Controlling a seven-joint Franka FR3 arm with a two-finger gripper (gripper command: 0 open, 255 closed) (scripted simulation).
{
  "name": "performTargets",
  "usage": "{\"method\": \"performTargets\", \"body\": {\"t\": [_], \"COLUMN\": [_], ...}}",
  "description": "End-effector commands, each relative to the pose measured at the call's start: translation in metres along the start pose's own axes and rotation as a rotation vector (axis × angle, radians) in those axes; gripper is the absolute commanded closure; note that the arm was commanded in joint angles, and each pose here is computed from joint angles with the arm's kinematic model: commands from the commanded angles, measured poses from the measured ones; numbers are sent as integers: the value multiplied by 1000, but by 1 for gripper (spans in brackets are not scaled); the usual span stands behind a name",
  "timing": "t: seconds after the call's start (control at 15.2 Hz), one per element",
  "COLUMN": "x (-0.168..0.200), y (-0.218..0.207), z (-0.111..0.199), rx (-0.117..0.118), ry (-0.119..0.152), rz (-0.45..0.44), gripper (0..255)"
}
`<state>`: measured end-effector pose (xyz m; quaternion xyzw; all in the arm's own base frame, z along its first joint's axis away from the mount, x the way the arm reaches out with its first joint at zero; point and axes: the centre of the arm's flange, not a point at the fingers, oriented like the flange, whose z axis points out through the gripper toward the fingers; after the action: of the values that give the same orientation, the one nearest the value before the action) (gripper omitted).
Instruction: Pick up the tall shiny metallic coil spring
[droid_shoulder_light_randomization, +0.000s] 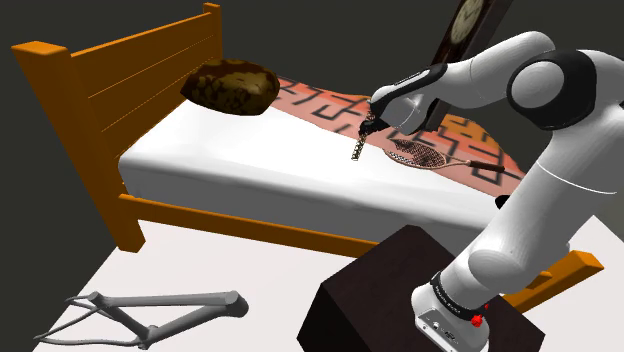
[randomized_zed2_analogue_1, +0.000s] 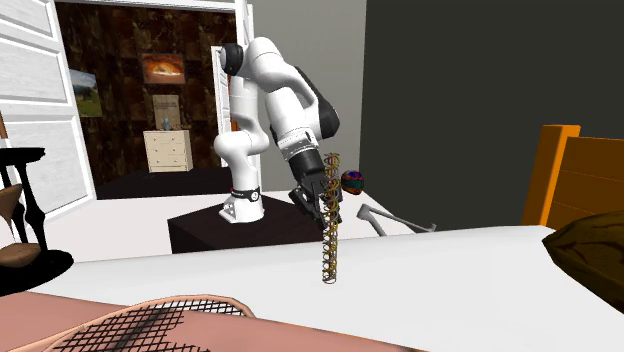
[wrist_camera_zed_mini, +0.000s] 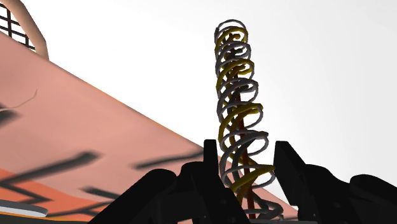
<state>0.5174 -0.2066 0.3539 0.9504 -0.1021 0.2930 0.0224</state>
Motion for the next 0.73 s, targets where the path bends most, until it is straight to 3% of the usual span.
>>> {"method": "performTargets", "body": {"t": [0.0,0.66], "x": [0,23], "y": [0,-1], "z": [0,-34], "rx": [0,0], "ry": [-1,-1], "rz": [0,0], "gripper": [255,255]}}
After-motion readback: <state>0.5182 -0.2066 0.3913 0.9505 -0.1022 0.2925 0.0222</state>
